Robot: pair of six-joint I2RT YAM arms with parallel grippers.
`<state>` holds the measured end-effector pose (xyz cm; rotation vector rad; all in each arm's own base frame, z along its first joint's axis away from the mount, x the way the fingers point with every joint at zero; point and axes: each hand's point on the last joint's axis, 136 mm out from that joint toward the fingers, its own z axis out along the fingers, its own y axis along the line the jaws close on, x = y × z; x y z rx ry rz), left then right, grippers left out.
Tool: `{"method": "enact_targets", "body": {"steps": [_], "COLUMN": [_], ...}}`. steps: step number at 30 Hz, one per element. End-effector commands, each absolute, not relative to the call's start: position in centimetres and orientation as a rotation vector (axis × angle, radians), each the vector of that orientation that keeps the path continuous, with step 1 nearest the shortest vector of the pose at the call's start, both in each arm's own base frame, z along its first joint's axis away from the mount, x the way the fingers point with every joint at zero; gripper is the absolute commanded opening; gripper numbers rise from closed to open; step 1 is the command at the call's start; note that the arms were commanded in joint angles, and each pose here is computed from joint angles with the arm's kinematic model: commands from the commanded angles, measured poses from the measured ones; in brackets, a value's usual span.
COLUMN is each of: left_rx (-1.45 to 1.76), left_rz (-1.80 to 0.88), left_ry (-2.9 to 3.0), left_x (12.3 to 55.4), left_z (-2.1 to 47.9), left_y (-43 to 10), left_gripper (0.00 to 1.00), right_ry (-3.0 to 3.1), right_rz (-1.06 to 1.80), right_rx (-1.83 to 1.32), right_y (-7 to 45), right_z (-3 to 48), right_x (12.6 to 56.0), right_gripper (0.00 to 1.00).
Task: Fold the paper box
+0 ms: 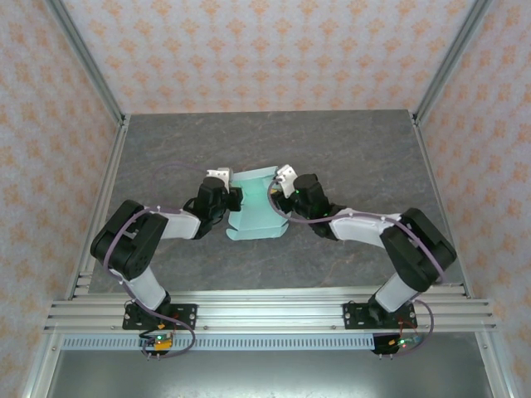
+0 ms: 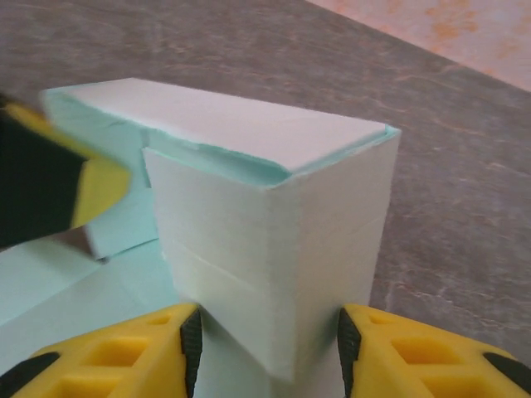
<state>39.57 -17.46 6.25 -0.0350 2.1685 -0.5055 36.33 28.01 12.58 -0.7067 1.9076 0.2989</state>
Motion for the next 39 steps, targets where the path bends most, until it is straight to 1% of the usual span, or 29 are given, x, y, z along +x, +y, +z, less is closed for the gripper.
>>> {"method": "enact_targets", "body": {"steps": [1,2,5,6,9,11,14,16,20,22,25,27,30,32,36,39], "left_rx": [-0.054,-0.076,-0.185,-0.192,-0.233,-0.251,-0.294,-0.321,-0.364,-0.379,-0.396,-0.417,-0.436,-0.468,-0.492,-0.503], "left_rz": [-0.546,-0.541,-0.534,-0.531,-0.534,-0.517,-0.530,-0.535,-0.496,-0.492,-0.456,-0.408,-0.375,-0.343,-0.313,-0.339], "left_ry": [2.122,2.123,2.141,2.140,2.134,2.147,2.157,2.150,2.148,2.140,2.130,2.135,2.117,2.107,2.119,2.098], "left_x": [39.3,39.3,39.1,39.1,38.8,38.8,38.8,38.8,38.9,38.9,38.9,38.9,39.0,39.0,39.2,39.1], "left_z": [8.7,8.6,8.3,8.4,8.7,8.9,9.1,9.2,9.5,9.8,10.0,10.2,10.9,10.9,11.2,11.3], "left_y": [-19.0,-18.8,-18.3,-18.3,-18.7,-18.8,-18.8,-18.7,-18.0,-17.7,-17.1,-16.3,-15.6,-15.0,-14.6,-14.6], "left_gripper": [0.00,0.00,0.00,0.00,0.00,0.00,0.00,0.00,0.00,0.00,0.00,0.00,0.00,0.00,0.00,0.00], "right_ry": [1.762,1.756,1.717,1.706,1.664,1.646,1.650,1.644,1.663,1.674,1.699,1.706,1.737,1.737,1.719,1.699], "right_rz": [0.135,0.098,-0.032,-0.069,-0.168,-0.179,-0.170,-0.178,-0.179,-0.140,0.027,0.162,0.292,0.358,0.518,0.606], "right_rx": [-0.437,-0.400,-0.247,-0.214,-0.123,-0.056,-0.012,-0.004,-0.014,-0.023,-0.151,-0.265,-0.421,-0.436,-0.528,-0.533], "right_y": [27.2,26.9,25.8,25.7,25.7,25.7,25.9,26.0,25.7,25.8,27.7,29.1,30.0,29.3,28.2,26.3], "right_z": [16.9,16.9,17.5,17.7,18.0,18.1,17.8,17.6,16.7,16.6,17.0,17.6,18.0,18.5,19.9,21.7], "right_x": [40.0,40.4,41.7,42.0,42.7,43.0,43.1,43.0,42.2,41.9,40.6,39.1,37.0,36.3,34.6,34.4], "right_gripper": [0.44,0.42,0.33,0.29,0.21,0.18,0.10,0.08,0.08,0.12,0.22,0.35,0.53,0.61,0.62,0.63]}}
